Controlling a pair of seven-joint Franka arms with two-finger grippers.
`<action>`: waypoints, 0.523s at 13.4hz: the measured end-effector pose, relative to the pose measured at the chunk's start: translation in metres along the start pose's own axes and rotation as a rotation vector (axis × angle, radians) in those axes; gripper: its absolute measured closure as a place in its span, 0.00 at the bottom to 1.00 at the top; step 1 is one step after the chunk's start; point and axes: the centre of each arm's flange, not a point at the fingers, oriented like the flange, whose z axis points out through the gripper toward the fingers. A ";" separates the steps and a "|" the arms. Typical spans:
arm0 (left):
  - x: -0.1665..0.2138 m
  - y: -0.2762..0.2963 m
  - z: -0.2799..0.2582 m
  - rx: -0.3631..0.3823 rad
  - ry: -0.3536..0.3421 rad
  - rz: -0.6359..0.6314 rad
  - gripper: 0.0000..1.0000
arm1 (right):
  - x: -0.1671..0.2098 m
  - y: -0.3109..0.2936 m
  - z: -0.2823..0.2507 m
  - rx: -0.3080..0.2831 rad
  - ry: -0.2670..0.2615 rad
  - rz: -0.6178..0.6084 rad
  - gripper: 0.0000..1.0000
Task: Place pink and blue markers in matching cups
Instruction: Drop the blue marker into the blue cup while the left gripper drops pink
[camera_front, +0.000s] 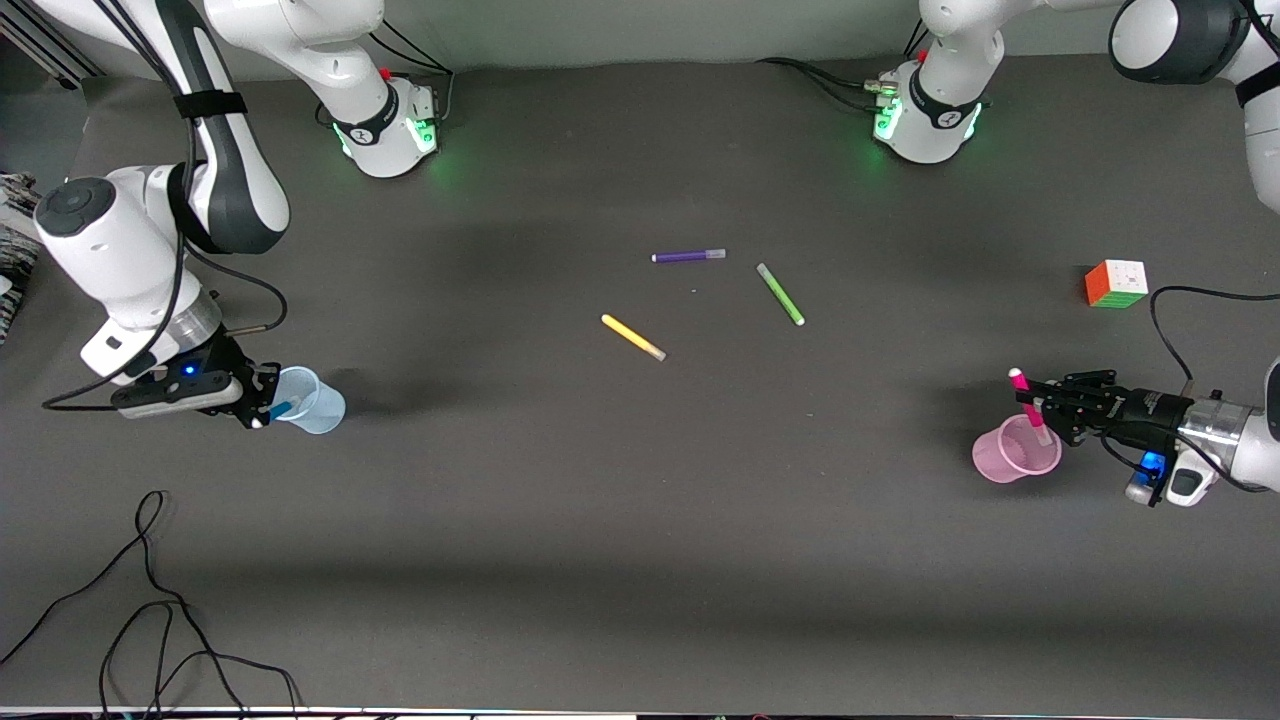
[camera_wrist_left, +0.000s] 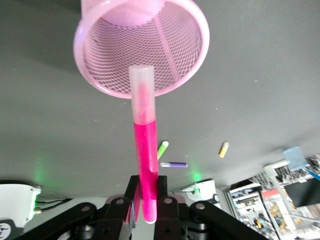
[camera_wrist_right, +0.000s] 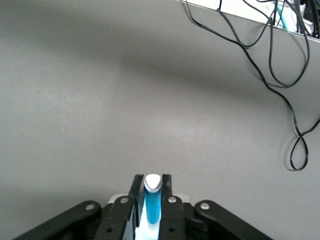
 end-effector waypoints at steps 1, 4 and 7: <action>0.003 -0.004 0.000 -0.013 -0.013 -0.004 0.83 | -0.009 0.002 0.004 -0.003 0.009 -0.007 0.83; 0.009 -0.009 0.001 -0.029 -0.029 -0.011 0.83 | -0.023 0.008 0.006 -0.006 0.006 -0.020 0.83; 0.008 -0.006 0.003 -0.029 -0.032 -0.004 0.83 | -0.027 0.013 0.005 -0.010 0.007 -0.019 0.83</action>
